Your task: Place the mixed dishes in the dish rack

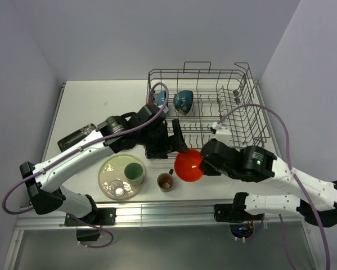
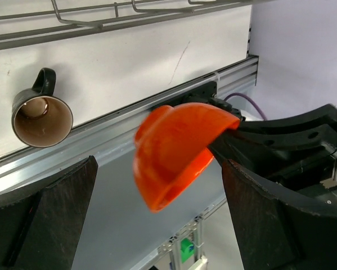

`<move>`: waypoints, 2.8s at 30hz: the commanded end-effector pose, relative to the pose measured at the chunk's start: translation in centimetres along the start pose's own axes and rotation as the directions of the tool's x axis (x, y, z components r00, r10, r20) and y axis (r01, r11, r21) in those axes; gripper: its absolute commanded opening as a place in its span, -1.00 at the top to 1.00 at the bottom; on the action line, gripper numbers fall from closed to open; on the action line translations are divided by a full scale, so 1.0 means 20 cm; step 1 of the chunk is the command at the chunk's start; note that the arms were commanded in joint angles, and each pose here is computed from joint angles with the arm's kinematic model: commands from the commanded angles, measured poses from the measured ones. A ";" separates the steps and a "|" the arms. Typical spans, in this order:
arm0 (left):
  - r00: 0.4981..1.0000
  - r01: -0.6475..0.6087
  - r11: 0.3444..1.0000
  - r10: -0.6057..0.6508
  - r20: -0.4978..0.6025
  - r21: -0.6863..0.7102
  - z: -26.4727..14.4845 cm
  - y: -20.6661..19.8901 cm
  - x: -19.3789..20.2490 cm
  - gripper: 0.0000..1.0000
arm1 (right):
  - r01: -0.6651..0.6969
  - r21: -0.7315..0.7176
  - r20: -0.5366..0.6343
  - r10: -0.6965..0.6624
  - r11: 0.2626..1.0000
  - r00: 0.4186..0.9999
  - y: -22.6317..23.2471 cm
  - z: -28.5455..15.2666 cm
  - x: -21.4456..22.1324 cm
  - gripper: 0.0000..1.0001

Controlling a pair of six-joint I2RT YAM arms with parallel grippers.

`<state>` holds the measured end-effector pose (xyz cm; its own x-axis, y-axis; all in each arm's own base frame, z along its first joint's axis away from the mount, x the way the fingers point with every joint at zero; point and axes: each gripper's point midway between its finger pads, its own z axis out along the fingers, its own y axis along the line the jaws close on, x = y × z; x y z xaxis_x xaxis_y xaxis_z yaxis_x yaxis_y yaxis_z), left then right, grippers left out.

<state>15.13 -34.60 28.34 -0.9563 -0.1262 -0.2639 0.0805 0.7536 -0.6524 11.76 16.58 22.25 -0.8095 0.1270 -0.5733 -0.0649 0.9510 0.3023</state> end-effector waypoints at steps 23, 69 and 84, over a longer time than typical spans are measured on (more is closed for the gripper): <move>0.990 -0.116 0.993 0.118 -0.074 0.028 -0.01 0.00 0.12 1.00 | 0.213 -0.375 0.039 -0.214 0.902 0.976 0.33 -0.23 -0.26 1.00; 0.893 -0.073 0.990 0.117 -0.435 0.117 0.02 0.14 0.32 1.00 | 0.726 -0.475 -0.061 -0.842 0.497 0.536 0.41 -0.09 0.24 1.00; 0.829 0.134 0.981 -0.187 0.527 0.136 -0.67 0.28 -0.64 -0.98 | 0.603 -0.404 0.128 -0.610 0.688 0.782 0.51 -0.04 -0.20 1.00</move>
<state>21.89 -23.36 32.89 -0.8448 -0.4041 -0.3508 0.0004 0.6552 -0.7555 9.68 25.56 24.83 -0.4868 -0.6302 -0.6049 -0.8373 0.5340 0.1174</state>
